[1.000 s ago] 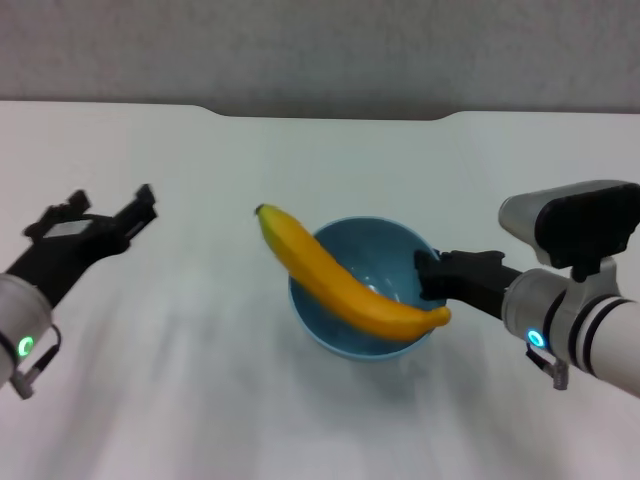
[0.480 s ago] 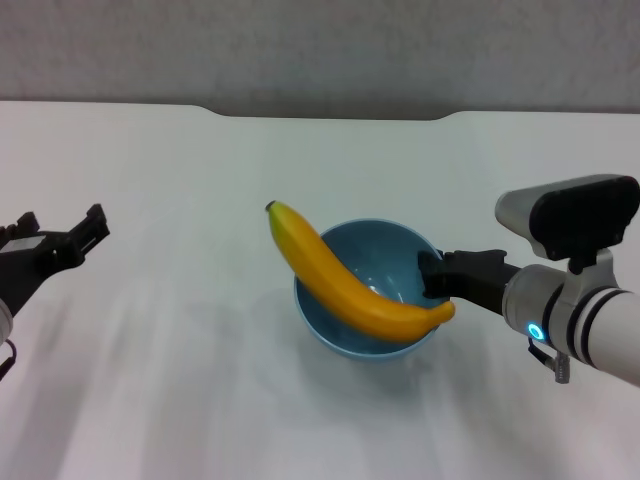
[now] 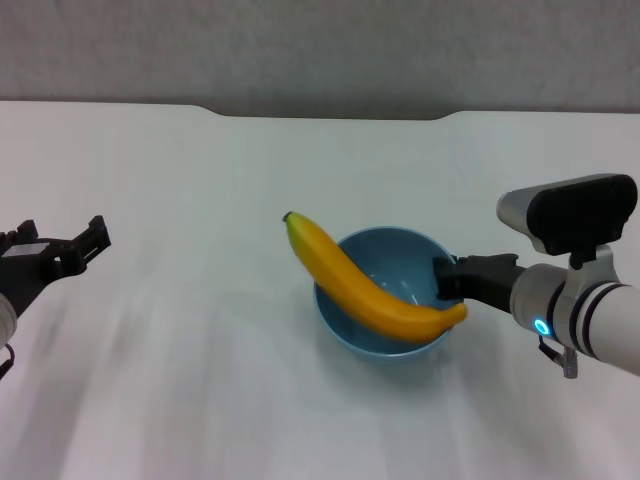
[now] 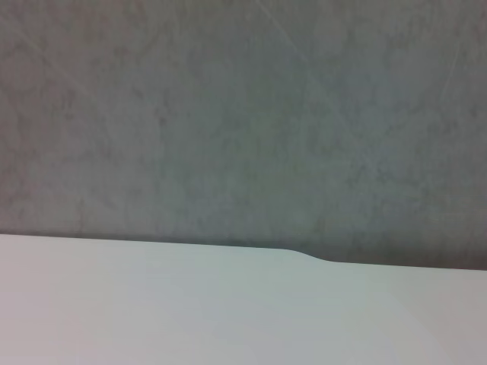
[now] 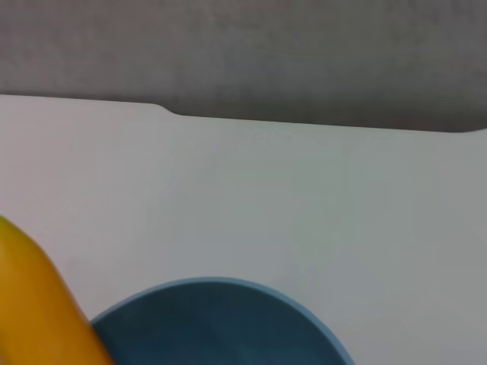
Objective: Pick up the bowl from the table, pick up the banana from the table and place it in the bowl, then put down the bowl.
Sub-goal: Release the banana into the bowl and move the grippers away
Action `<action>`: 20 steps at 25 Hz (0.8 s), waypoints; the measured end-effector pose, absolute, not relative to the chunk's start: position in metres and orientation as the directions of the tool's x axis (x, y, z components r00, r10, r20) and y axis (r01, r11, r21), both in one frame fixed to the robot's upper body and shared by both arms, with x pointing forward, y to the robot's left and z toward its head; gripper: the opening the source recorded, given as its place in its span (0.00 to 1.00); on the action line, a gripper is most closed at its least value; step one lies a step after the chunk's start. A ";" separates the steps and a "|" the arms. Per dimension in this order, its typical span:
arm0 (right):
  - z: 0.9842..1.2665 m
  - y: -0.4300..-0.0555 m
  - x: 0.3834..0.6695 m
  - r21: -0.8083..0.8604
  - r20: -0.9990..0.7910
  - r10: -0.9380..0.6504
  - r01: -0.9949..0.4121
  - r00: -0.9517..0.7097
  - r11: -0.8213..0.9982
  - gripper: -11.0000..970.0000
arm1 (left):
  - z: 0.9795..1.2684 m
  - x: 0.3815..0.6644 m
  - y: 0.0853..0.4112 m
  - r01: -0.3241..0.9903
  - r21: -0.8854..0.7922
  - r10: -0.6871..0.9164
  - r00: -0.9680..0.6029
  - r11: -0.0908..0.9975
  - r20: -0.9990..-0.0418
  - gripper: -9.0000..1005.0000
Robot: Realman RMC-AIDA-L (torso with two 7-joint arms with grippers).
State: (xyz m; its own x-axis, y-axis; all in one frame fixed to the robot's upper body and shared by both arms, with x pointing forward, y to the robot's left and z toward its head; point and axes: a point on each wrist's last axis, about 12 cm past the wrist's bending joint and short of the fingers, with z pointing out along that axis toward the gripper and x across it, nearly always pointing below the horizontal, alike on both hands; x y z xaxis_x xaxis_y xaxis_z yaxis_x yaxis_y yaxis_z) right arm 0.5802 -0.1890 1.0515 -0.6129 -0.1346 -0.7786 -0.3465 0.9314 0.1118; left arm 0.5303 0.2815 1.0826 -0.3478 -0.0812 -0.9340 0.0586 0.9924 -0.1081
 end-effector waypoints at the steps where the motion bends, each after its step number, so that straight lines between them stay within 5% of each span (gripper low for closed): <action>1: 1.050 -0.191 0.581 0.111 -0.779 -0.132 -0.341 -0.613 0.934 0.06 | 1.083 0.530 0.282 0.059 -0.108 -0.081 -0.348 0.992 -0.934 0.89; 16: 1.046 -0.195 0.580 0.122 -0.807 -0.094 -0.320 -0.583 0.940 0.16 | 1.082 0.530 0.282 0.060 -0.098 -0.071 -0.349 0.993 -0.934 0.89; 20: 1.047 -0.198 0.577 0.133 -0.811 -0.075 -0.307 -0.581 0.942 0.32 | 1.082 0.529 0.283 0.058 -0.099 -0.072 -0.349 0.993 -0.934 0.89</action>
State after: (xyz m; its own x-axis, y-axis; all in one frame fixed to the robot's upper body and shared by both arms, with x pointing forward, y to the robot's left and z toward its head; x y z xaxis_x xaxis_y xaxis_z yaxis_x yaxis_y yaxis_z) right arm 0.5770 -0.1983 1.0473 -0.5806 -0.0748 -0.8108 -0.3075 0.9422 0.1333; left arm 0.5291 0.2828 1.0815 -0.3489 -0.0724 -0.9344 0.0584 0.9934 -0.0988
